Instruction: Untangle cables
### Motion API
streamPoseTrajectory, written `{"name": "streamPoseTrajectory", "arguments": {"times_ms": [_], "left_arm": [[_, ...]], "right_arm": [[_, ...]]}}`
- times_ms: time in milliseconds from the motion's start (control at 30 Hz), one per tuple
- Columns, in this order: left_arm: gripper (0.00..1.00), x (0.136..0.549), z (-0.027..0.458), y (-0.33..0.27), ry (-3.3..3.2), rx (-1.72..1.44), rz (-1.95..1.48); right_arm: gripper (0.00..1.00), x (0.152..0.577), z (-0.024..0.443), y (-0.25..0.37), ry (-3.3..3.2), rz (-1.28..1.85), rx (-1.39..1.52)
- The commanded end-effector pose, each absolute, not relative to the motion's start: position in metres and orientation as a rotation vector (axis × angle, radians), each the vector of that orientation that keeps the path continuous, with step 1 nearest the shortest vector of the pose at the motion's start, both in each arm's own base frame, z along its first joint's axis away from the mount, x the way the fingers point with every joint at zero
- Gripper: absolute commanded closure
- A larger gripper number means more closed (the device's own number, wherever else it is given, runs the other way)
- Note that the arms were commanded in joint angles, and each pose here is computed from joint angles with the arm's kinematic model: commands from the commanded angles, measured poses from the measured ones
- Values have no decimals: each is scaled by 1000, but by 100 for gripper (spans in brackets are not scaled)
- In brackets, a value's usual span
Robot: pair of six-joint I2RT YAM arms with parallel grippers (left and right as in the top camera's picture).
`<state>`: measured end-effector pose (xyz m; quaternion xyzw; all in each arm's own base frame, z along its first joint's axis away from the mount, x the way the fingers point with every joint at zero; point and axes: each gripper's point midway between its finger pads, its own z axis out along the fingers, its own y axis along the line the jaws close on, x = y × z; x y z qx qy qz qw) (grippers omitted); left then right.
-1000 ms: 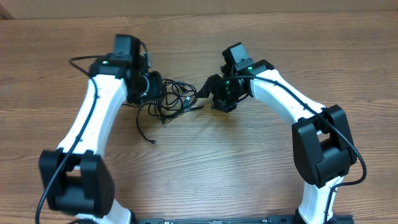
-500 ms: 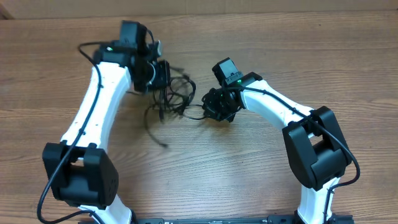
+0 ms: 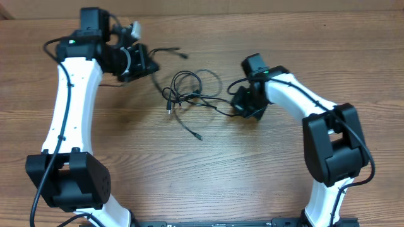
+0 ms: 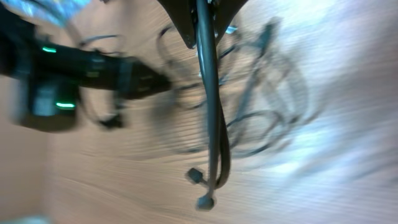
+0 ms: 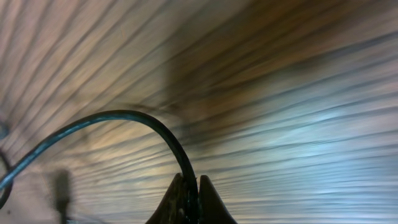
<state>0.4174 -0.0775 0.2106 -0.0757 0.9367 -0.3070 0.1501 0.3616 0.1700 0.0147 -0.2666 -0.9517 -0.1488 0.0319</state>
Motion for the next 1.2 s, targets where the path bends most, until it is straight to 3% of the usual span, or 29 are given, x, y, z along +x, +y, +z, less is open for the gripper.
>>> {"name": "streamPoseTrajectory", "arguments": {"times_ms": [0, 567, 833, 1000, 1167], "left_arm": [[96, 418, 206, -21, 2717, -472, -531], [96, 400, 181, 68, 2663, -865, 143], [96, 391, 166, 100, 2628, -1033, 142], [96, 388, 150, 103, 2643, -1099, -26], [96, 397, 129, 68, 2710, -930, -252]], "right_arm": [[96, 371, 17, 126, -2921, -417, -936], [96, 375, 15, -13, -2705, -353, -1451], [96, 367, 15, -62, -2615, -337, -1624], [96, 362, 15, -75, -2587, -336, -1664], [96, 359, 13, -67, -2601, -326, -1610]]}}
